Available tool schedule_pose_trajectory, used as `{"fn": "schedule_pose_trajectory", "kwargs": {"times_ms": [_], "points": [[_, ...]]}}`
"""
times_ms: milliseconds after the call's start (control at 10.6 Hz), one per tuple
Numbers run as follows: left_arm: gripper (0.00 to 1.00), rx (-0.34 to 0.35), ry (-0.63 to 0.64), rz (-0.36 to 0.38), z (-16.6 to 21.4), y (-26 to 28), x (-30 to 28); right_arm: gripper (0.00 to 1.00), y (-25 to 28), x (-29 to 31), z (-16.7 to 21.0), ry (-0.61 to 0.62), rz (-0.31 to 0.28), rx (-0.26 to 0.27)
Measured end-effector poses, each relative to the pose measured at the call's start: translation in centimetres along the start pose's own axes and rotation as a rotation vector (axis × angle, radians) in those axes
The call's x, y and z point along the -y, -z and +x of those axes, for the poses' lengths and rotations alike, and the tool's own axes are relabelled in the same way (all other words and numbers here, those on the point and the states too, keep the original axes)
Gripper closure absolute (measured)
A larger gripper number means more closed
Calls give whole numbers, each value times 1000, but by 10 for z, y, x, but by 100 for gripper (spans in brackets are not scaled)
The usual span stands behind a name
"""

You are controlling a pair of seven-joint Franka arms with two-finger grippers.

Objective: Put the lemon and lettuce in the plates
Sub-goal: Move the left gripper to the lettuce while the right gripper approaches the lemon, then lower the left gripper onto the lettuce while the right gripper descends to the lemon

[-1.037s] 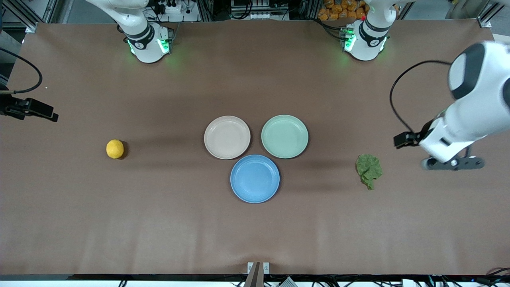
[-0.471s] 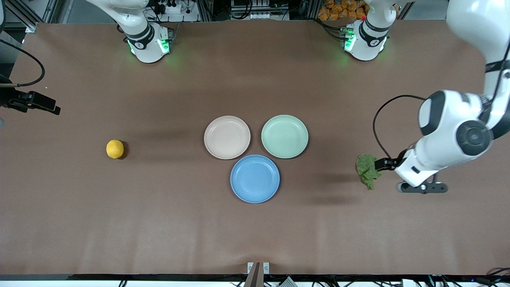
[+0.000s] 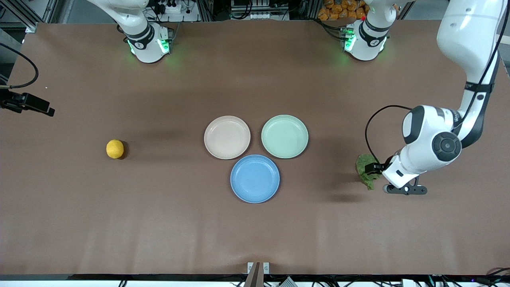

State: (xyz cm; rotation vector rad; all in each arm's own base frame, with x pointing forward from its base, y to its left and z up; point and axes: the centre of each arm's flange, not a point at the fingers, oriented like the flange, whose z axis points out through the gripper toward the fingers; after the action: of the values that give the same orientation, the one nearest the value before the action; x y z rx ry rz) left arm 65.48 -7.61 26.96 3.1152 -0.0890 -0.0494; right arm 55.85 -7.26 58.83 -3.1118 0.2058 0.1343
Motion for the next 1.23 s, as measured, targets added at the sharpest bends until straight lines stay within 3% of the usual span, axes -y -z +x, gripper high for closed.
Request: {"fn": "schedule_pose_trajectory", "kwargs": {"times_ms": [283, 754, 1037, 1225], "points": [[0, 50, 10, -15, -3, -44, 5, 0, -12, 1, 4, 2, 0, -8], [0, 77, -16, -4, -6, -78, 0, 0, -39, 2, 3, 16, 0, 36], [4, 69, -38, 18, -4, -94, -3, 0, -86, 1, 11, 37, 1, 0], [29, 63, -49, 26, 0, -96, -6, 0, -139, 0, 10, 40, 0, -18]]}}
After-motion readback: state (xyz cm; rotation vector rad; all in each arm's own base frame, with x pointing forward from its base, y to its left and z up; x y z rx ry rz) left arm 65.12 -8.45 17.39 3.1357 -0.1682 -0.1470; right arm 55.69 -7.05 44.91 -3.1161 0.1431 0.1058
